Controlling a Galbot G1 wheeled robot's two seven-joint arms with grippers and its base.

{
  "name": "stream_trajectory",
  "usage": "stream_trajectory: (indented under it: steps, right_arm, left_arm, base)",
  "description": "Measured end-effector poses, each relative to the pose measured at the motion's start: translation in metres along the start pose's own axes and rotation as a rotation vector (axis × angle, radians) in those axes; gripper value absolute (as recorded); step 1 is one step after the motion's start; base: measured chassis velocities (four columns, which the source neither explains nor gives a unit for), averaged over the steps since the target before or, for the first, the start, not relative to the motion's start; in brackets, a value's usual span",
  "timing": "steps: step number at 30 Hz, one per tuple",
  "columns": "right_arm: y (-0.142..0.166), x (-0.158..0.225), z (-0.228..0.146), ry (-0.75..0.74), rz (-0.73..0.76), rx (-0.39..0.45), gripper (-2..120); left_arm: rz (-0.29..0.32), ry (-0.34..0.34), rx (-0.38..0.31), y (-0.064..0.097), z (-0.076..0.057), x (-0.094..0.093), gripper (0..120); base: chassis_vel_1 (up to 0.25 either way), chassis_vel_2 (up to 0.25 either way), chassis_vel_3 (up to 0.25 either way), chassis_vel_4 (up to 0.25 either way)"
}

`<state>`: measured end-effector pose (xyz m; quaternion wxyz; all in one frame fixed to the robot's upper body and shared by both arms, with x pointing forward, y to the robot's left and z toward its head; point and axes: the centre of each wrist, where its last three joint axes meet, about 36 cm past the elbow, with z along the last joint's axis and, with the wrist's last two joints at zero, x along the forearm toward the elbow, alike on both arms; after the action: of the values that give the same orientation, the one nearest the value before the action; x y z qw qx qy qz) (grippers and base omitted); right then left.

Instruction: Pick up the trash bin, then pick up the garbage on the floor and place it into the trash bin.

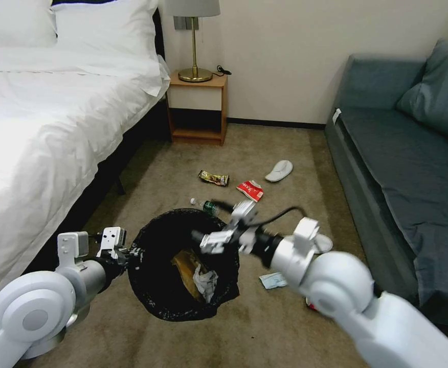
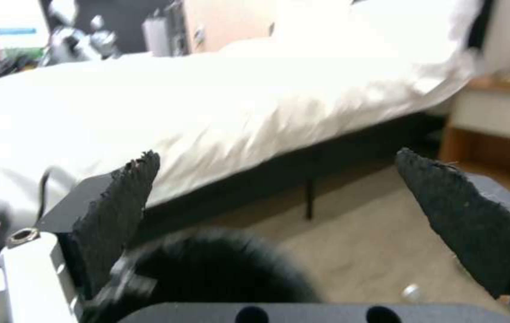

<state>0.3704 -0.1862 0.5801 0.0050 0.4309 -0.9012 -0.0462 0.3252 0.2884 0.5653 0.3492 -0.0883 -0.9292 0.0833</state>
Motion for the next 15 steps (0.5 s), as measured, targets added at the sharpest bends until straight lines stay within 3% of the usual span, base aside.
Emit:
stream_trajectory:
  steps: [6, 15]
  right_arm:
    - [-0.017, 0.014, -0.021, -0.038, 0.114, 0.008, 100]
    - [-0.068, 0.039, -0.003, 0.05, 0.261, -0.044, 100]
  left_arm:
    - [-0.013, -0.012, 0.014, 0.004, -0.001, 0.0, 2]
    - [-0.032, -0.032, 0.023, 0.006, -0.002, 0.007, 2]
  base:
    - [0.0, 0.0, 0.0, 0.0]
    - [0.0, 0.0, 0.0, 0.0]
